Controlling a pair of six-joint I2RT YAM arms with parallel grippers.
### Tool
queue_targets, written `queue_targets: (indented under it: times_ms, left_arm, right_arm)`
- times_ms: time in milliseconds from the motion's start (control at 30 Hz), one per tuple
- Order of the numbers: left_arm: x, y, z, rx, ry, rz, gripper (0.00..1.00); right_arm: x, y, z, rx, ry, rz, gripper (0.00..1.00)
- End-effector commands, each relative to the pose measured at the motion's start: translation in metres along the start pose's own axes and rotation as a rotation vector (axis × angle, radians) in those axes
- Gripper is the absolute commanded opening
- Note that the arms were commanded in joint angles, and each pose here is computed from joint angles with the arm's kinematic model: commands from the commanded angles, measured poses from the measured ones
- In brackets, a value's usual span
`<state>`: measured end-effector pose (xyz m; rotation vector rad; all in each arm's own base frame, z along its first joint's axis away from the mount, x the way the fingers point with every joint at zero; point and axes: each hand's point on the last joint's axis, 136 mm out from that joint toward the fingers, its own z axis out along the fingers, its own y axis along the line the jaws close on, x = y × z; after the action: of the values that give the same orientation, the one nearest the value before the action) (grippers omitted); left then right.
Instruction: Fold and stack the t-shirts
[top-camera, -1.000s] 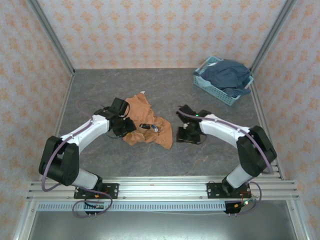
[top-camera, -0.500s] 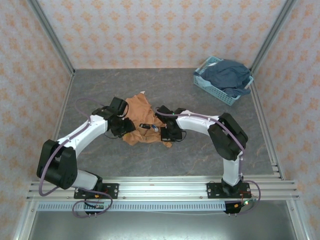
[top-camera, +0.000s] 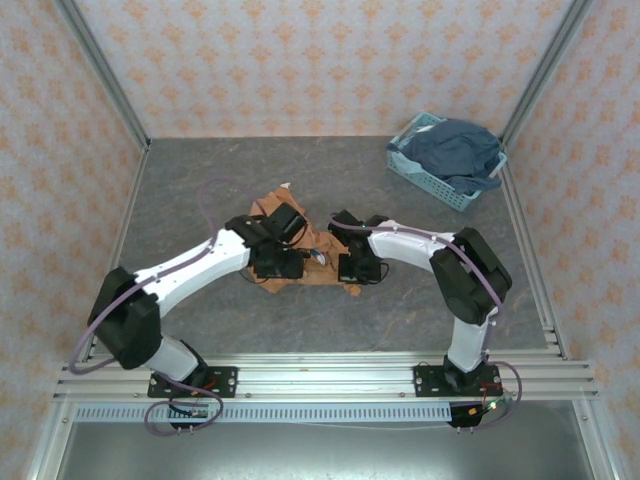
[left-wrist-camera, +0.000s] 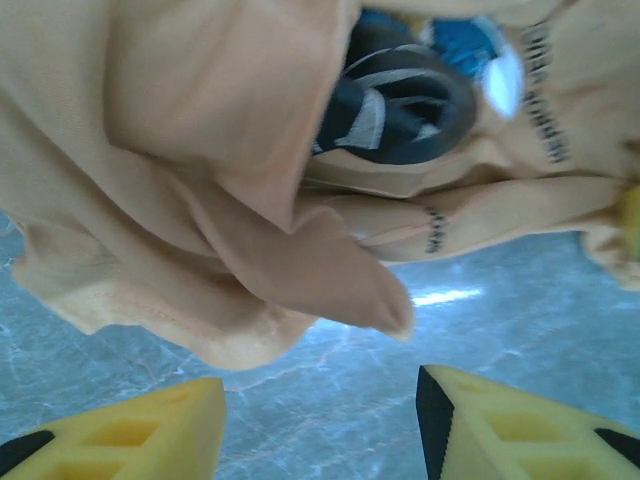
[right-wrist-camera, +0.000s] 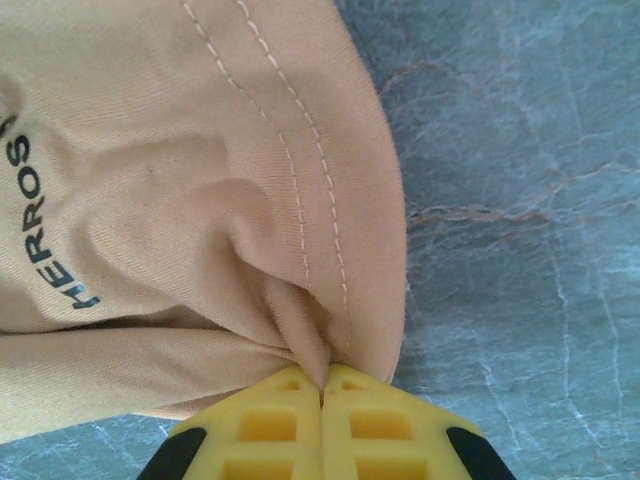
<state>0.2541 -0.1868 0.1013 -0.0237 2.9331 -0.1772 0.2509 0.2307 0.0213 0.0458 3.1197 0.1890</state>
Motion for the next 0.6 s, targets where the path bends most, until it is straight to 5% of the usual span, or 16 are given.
queue_targets:
  times_ms: [0, 567]
  left_arm:
    - [-0.006, 0.006, 0.008, -0.119, -0.002, 0.066, 0.56]
    - [-0.019, -0.009, 0.012, -0.151, -0.027, 0.044, 0.62]
  right_arm:
    - [0.011, -0.015, 0.0, 0.033, 0.039, 0.014, 0.0]
    - [0.013, -0.018, 0.004, 0.03, 0.051, 0.025, 0.0]
